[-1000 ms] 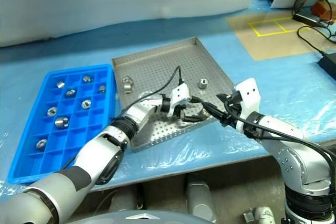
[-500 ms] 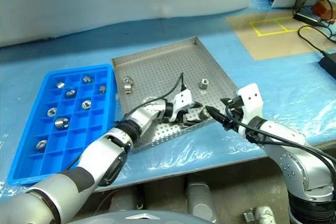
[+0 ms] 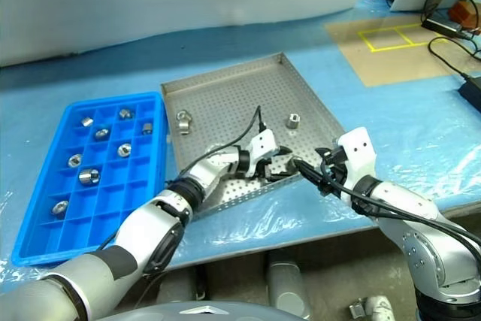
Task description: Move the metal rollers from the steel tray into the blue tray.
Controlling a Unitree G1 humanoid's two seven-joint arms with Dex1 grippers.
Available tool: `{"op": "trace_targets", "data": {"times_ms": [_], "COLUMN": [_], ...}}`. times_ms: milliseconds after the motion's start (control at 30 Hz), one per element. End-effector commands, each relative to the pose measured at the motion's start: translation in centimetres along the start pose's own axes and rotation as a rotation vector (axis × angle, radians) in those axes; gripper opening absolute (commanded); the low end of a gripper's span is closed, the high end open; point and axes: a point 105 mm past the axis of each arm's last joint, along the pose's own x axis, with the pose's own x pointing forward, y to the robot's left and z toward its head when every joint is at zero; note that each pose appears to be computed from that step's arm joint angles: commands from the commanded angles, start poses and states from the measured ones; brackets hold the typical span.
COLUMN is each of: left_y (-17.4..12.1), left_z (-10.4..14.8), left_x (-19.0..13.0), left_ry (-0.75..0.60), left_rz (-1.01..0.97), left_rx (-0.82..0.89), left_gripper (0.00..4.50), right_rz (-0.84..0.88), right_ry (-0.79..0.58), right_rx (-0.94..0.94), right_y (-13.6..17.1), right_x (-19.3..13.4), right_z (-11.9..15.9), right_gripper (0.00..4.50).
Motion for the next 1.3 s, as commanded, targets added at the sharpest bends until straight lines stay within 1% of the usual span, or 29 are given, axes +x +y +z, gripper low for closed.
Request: {"op": "trace_targets", "data": {"times_ms": [33, 267, 700, 800, 833, 933, 1000, 1067, 1200, 1267, 1300], "left_y": [-1.4, -2.23, -2.28, -2.19, -2.06, -2.09, -2.16, -1.96, -1.83, -1.96, -1.88], "left_z": [0.6, 0.31, 0.32, 0.27, 0.26, 0.15, 0.15, -0.01, -0.02, 0.08, 0.06], "left_x": [1.11, 1.35, 1.58, 1.54, 1.56, 1.55, 1.44, 1.39, 1.33, 1.29, 1.27], "left_ry": [-0.031, -0.037, -0.029, -0.026, -0.025, -0.02, -0.022, -0.011, -0.011, -0.022, -0.02], "left_rz": [-0.049, -0.069, -0.061, -0.054, -0.042, -0.044, -0.054, -0.04, -0.033, -0.044, -0.038], "left_rx": [0.002, -0.017, -0.007, -0.008, -0.007, -0.015, -0.012, -0.008, -0.007, -0.013, -0.01], "left_gripper": [3.75, 3.75, 3.75, 3.19, 2.91, 2.91, 2.57, 2.07, 2.07, 1.8, 1.74], "right_rz": [0.011, -0.004, -0.012, -0.011, -0.01, -0.01, -0.006, -0.002, 0.0, 0.001, 0.002], "right_ry": [-0.018, -0.007, -0.012, -0.016, -0.016, -0.019, -0.02, -0.021, -0.022, -0.024, -0.025], "right_rx": [-0.031, -0.028, -0.03, -0.028, -0.029, -0.029, -0.029, -0.03, -0.031, -0.033, -0.031], "right_y": [0.57, 0.28, 0.34, 0.38, 0.41, 0.4, 0.47, 0.58, 0.64, 0.66, 0.65], "right_x": [-0.65, -0.81, -0.57, -0.39, -0.35, -0.23, -0.15, -0.07, 0.07, 0.11, 0.11], "right_z": [0.63, 0.31, 0.19, 0.18, 0.19, 0.25, 0.32, 0.39, 0.54, 0.64, 0.68], "right_gripper": [3.26, 3.26, 3.26, 3.26, 3.26, 3.26, 3.26, 3.26, 3.26, 3.26, 3.26]}}
